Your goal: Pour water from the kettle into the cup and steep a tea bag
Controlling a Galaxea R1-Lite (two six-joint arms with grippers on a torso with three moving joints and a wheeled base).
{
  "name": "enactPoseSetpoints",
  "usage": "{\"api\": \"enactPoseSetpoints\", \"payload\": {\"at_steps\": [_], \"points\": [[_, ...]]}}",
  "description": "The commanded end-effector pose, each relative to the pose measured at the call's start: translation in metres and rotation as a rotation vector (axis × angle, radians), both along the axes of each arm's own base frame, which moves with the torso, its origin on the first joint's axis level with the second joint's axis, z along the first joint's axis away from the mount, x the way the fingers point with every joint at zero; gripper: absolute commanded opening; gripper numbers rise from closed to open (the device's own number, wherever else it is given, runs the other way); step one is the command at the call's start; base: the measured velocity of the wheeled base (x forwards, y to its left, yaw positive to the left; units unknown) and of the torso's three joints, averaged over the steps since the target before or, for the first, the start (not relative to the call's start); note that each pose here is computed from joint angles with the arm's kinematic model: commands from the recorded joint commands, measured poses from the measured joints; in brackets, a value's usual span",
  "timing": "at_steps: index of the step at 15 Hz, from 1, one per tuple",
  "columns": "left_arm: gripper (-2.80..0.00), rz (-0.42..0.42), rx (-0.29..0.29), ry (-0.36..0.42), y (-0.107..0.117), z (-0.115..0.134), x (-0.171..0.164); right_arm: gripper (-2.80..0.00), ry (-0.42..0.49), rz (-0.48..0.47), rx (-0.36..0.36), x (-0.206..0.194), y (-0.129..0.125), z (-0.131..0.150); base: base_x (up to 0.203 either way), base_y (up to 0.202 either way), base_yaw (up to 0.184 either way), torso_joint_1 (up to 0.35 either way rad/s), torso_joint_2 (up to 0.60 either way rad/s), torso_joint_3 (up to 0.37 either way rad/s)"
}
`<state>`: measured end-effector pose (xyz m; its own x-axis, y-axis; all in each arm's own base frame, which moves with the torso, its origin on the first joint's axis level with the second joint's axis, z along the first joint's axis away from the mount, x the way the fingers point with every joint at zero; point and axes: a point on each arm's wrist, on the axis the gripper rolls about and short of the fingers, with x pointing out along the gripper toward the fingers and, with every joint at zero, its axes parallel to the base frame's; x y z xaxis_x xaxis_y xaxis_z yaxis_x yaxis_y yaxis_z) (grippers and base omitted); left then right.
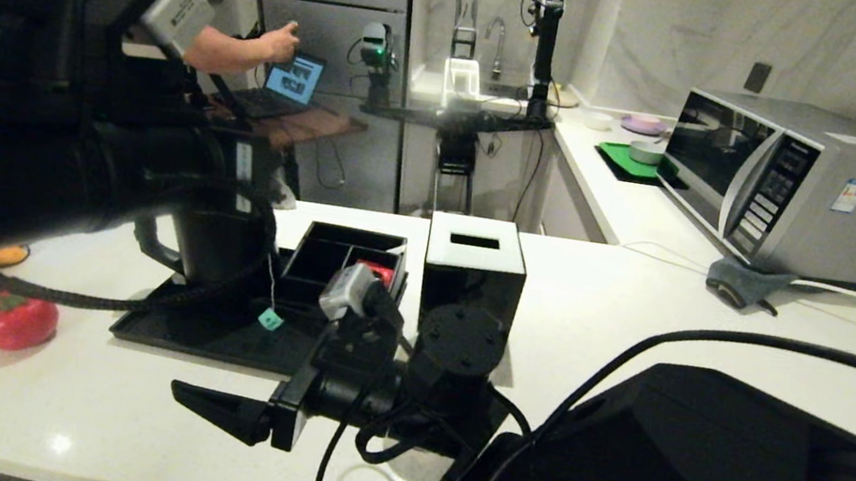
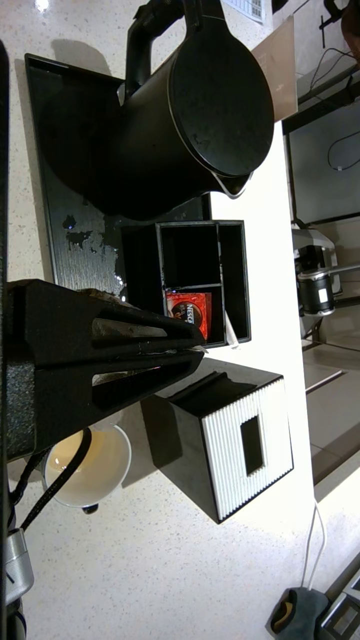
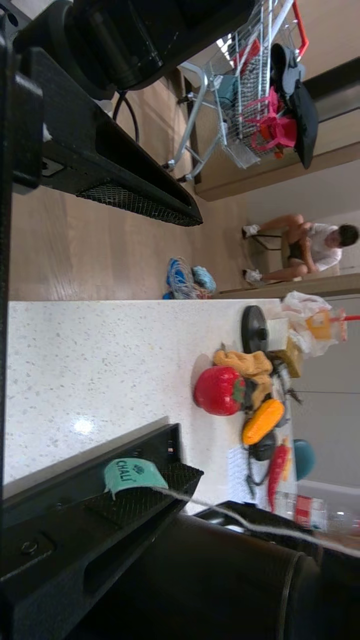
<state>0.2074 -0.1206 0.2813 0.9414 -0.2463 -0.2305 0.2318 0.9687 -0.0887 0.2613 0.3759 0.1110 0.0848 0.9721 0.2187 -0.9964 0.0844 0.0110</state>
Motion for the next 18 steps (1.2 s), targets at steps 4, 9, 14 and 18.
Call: {"api": "enactPoseSetpoints", "payload": {"at_steps": [4, 9, 14, 18], "points": [[-2.80, 0.002, 0.001, 0.001, 0.000, -0.001, 0.001, 0.00, -0.011, 0.001, 0.015, 0.002, 0.001, -0.004, 0.000, 0.000, 0.000, 0.000, 0.00, 0.000], [-2.80, 0.002, 0.000, 0.002, 0.000, -0.001, 0.001, 0.00, -0.030, 0.040, 0.020, 0.003, 0.001, -0.005, 0.000, 0.000, 0.000, 0.000, 0.00, 0.000], [-2.80, 0.002, 0.000, 0.002, 0.000, -0.001, 0.001, 0.00, -0.082, 0.018, 0.077, 0.014, 0.006, 0.007, 0.000, 0.000, 0.000, 0.000, 0.00, 0.000], [-2.80, 0.000, 0.002, 0.000, -0.001, 0.000, 0.000, 0.00, -0.082, 0.019, 0.075, 0.013, 0.005, 0.015, 0.000, 0.000, 0.000, 0.000, 0.00, 0.000]]}}
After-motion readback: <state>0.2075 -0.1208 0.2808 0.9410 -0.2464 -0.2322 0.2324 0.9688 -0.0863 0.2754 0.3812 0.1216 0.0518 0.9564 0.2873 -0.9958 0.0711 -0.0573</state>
